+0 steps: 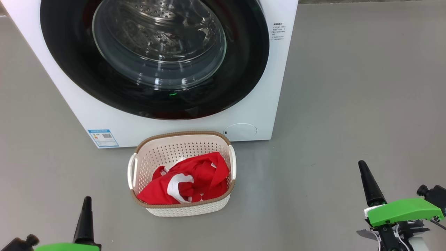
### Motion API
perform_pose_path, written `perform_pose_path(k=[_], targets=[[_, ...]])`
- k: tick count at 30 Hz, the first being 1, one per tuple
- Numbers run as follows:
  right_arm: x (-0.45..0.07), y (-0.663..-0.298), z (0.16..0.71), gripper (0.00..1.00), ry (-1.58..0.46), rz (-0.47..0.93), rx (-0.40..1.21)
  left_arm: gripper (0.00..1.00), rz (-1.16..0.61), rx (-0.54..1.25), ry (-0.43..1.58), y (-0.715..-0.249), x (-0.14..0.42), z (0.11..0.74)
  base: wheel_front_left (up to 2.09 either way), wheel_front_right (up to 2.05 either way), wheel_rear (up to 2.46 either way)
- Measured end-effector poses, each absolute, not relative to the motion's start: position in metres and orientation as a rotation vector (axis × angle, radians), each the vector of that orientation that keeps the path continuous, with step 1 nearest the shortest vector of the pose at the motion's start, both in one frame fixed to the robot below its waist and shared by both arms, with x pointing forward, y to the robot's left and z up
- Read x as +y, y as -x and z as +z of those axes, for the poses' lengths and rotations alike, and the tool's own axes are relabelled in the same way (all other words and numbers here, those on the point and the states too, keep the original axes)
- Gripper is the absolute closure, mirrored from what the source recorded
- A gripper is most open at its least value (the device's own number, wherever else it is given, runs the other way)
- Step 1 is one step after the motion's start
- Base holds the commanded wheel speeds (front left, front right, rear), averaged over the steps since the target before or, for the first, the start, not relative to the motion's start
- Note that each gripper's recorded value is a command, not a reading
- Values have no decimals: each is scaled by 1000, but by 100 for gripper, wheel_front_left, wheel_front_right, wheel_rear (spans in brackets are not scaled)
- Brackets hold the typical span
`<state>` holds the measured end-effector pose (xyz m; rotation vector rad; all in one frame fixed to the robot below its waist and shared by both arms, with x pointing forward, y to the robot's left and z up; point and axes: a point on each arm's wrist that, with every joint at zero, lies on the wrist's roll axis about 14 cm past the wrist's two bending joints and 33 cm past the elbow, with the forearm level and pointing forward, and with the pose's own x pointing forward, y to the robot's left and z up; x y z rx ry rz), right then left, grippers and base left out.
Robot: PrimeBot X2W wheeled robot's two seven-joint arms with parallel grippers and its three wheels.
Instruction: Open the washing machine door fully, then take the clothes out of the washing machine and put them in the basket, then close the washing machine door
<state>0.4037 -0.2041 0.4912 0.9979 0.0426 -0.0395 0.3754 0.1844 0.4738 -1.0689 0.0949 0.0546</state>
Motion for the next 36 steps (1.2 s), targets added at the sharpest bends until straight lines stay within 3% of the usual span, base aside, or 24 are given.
perform_pose_path(k=[36], targets=[[-207, -390, 490, 100, -1383, -65, 33, 100, 55, 97, 1402, -376, 187, 477, 0, 0, 0]])
